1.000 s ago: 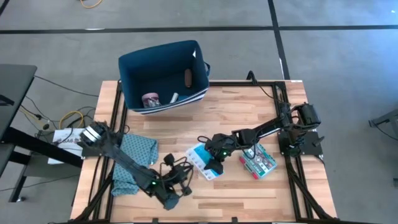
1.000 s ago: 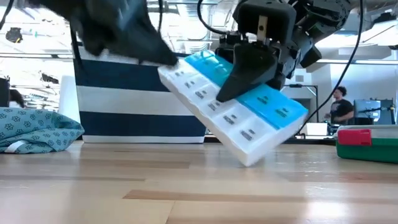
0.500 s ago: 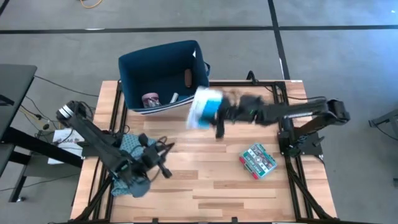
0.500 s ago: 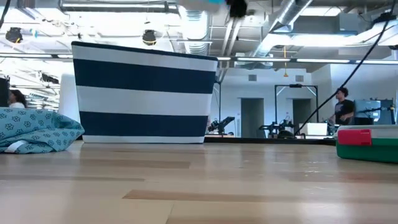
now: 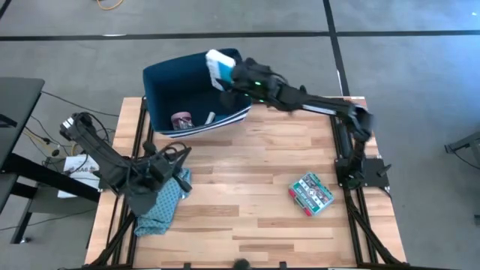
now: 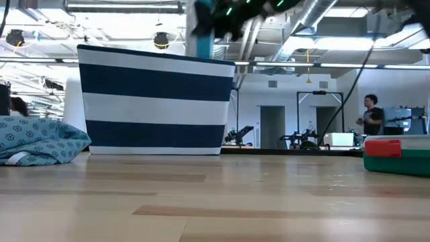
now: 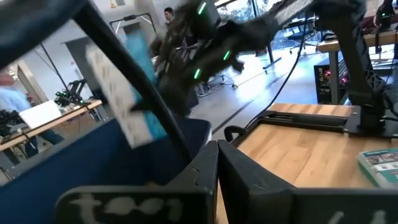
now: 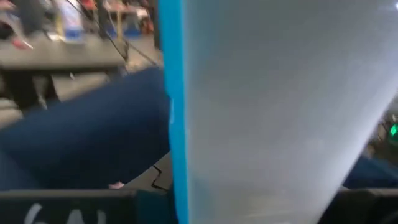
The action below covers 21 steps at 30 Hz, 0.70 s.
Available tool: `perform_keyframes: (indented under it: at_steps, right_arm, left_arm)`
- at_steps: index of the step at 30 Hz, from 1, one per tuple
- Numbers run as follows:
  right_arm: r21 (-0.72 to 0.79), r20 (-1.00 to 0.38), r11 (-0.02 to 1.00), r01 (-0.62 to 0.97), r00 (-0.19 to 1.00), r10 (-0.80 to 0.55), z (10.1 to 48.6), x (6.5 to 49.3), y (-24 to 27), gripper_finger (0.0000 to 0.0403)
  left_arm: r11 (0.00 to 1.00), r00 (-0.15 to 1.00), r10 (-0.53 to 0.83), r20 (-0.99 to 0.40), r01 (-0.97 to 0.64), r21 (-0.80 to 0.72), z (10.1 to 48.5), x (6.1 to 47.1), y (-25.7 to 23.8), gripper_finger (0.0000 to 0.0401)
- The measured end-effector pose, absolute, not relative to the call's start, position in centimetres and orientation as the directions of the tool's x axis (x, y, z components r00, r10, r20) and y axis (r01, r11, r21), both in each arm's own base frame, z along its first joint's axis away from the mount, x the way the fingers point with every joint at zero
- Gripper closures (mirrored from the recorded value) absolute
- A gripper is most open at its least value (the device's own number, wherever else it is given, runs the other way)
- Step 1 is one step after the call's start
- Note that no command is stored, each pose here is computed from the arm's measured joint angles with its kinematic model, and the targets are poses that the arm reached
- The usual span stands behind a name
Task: Pick & place medical supplies in basket/bin
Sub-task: Put the blue and white medicine organizer into the blue bin
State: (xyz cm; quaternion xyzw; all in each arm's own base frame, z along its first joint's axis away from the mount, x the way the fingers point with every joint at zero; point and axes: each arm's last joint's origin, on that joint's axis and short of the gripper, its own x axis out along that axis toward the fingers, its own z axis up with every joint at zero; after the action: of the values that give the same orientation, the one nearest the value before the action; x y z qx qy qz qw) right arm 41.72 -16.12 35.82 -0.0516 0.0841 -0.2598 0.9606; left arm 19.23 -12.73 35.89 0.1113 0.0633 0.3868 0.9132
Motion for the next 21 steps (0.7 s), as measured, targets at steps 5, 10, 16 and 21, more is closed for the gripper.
perform_keyframes:
  at_steps: [5, 10, 16, 21]
  right_arm:
    - [-0.132, -0.288, 0.877, 0.463, 0.828, -0.481, 31.1, 46.0, -19.2, 0.0259]
    - [-0.187, -0.393, 0.891, 0.414, 0.800, -0.454, 28.0, 49.2, -20.3, 0.0259]
    - [-0.156, -0.547, 0.951, 0.267, 0.778, -0.308, 25.1, 51.1, -20.8, 0.0233]
    - [-0.128, -0.589, 0.967, 0.221, 0.768, -0.254, 23.7, 51.4, -21.4, 0.0206]
  left_arm:
    - [0.671, 0.693, 0.720, -0.027, -0.686, 0.280, 36.7, 18.4, -12.1, 0.0401]
    - [0.668, 0.693, 0.720, -0.029, -0.681, 0.300, 36.6, 18.3, -11.9, 0.0401]
    - [0.673, 0.694, 0.719, -0.032, -0.683, 0.284, 36.3, 18.3, -11.9, 0.0401]
    - [0.676, 0.695, 0.718, -0.032, -0.687, 0.266, 36.4, 18.3, -12.0, 0.0401]
